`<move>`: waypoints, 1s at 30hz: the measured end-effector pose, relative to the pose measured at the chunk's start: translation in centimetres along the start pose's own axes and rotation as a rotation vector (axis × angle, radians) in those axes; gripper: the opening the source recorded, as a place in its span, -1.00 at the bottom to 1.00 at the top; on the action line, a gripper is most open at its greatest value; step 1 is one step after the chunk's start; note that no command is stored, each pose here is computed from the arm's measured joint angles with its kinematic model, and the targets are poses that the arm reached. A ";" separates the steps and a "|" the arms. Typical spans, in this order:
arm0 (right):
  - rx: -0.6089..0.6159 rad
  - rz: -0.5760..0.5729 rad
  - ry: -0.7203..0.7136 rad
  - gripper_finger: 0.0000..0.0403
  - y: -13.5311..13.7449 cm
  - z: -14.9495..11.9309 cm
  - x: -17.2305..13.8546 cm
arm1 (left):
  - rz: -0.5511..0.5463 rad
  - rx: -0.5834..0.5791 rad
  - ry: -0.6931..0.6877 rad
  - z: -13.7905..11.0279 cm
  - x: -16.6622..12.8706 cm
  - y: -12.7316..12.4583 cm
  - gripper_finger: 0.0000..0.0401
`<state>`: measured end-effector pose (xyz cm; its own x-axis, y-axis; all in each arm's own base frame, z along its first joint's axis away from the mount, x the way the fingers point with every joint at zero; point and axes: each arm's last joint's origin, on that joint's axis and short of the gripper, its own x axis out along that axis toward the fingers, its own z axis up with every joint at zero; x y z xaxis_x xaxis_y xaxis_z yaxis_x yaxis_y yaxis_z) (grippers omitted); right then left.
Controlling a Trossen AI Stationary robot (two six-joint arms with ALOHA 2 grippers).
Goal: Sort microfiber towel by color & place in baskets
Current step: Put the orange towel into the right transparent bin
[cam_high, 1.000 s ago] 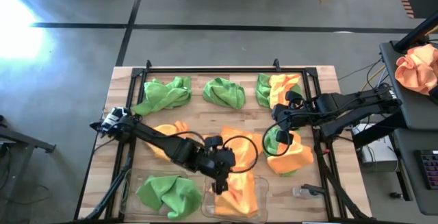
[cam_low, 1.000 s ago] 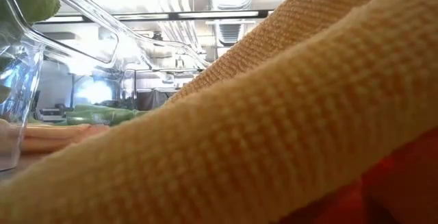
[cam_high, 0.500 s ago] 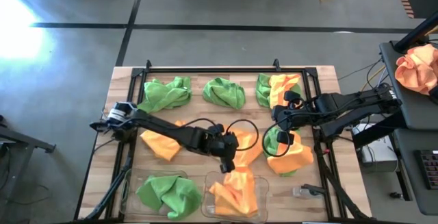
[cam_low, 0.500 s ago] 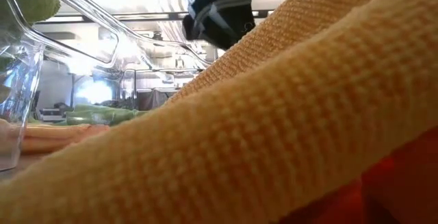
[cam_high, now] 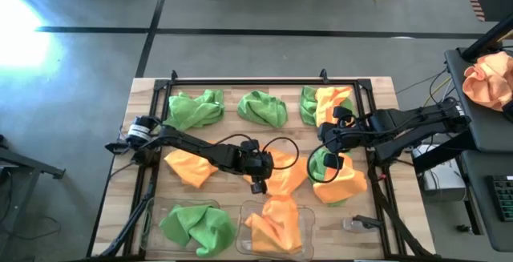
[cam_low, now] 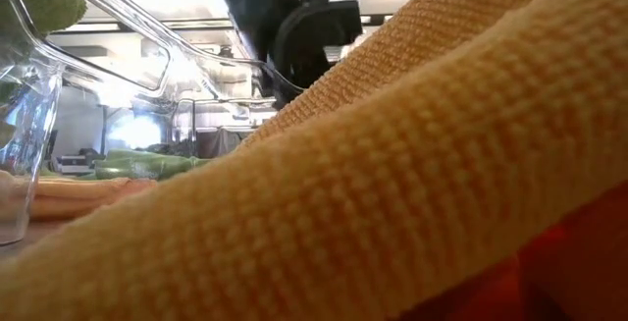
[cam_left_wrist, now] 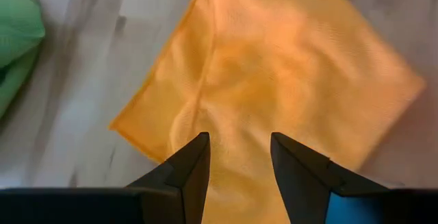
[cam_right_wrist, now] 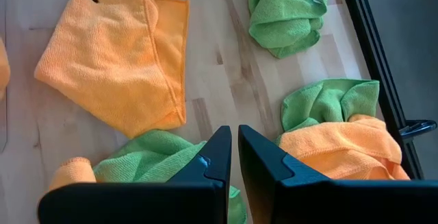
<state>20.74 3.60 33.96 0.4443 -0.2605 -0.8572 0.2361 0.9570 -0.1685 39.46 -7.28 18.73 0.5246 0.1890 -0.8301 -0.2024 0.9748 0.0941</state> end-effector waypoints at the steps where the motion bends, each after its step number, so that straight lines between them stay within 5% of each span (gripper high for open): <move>1: 0.000 0.000 0.000 -0.89 0.0 0.0 0.0 | 0.001 0.002 -0.002 -0.1 0.3 0.3 -0.31; 9: 0.001 0.001 -0.001 -0.89 0.0 0.0 0.0 | -0.119 0.009 -0.053 -0.4 1.7 1.4 -0.31; 30: 0.019 0.004 0.000 -0.89 0.0 0.0 0.0 | -0.224 0.082 0.001 -0.8 6.4 1.0 -0.31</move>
<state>20.75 3.61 33.97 0.4453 -0.2567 -0.8578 0.2509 0.9554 -0.1557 41.95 -5.18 13.05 0.5480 -0.0335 -0.8358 -0.0129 0.9987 -0.0484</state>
